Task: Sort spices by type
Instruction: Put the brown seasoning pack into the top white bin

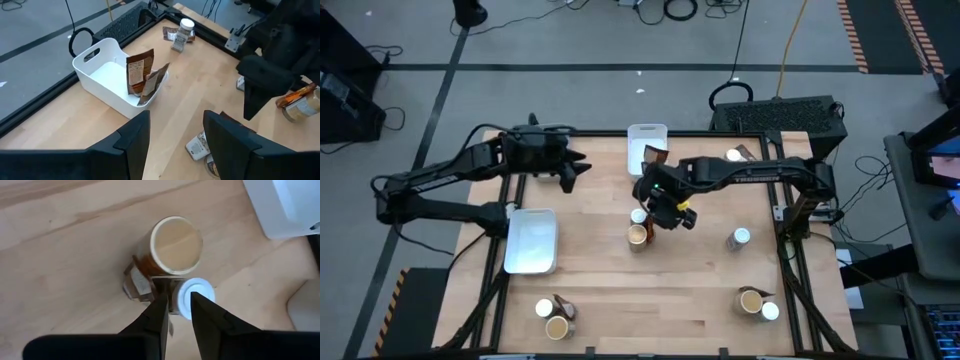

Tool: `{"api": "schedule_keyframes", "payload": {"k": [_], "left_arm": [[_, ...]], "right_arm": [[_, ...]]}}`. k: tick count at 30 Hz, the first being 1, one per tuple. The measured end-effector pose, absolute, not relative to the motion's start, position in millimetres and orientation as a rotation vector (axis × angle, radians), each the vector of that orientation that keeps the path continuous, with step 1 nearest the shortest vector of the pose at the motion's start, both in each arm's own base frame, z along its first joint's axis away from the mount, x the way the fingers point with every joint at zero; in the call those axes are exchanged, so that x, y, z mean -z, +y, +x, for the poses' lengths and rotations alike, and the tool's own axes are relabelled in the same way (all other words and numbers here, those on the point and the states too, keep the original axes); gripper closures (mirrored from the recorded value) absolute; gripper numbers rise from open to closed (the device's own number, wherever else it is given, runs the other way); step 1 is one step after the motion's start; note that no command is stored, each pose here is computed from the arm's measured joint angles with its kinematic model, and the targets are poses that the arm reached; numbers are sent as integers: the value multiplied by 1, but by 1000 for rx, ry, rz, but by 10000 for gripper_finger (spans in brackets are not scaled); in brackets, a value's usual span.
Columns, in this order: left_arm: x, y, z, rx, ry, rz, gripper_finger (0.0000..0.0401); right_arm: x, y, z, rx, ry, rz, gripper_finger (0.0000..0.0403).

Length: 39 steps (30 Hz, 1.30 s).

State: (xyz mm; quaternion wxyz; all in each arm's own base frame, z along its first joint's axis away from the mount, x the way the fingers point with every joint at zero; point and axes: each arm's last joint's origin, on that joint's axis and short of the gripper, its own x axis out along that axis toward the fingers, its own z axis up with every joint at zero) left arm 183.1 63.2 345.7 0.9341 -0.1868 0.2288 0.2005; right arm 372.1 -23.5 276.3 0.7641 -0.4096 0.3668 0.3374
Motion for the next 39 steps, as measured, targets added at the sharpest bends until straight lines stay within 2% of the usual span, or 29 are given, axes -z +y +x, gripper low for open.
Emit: {"api": "schedule_keyframes", "payload": {"k": [9, 19, 25, 39], "left_arm": [[-340, 65, 191, -370, 508, -382, 212], [-339, 64, 191, -341, 520, -356, 212], [-339, 63, 192, -335, 521, -352, 212], [-327, 63, 192, -338, 553, -361, 212]], "right_arm": [[-259, -23, 378, -776, 852, -886, 351], [-252, -18, 382, -794, 843, -992, 351], [-233, -18, 378, -822, 854, -1020, 351], [-215, -19, 381, -760, 794, -1055, 351]]}}
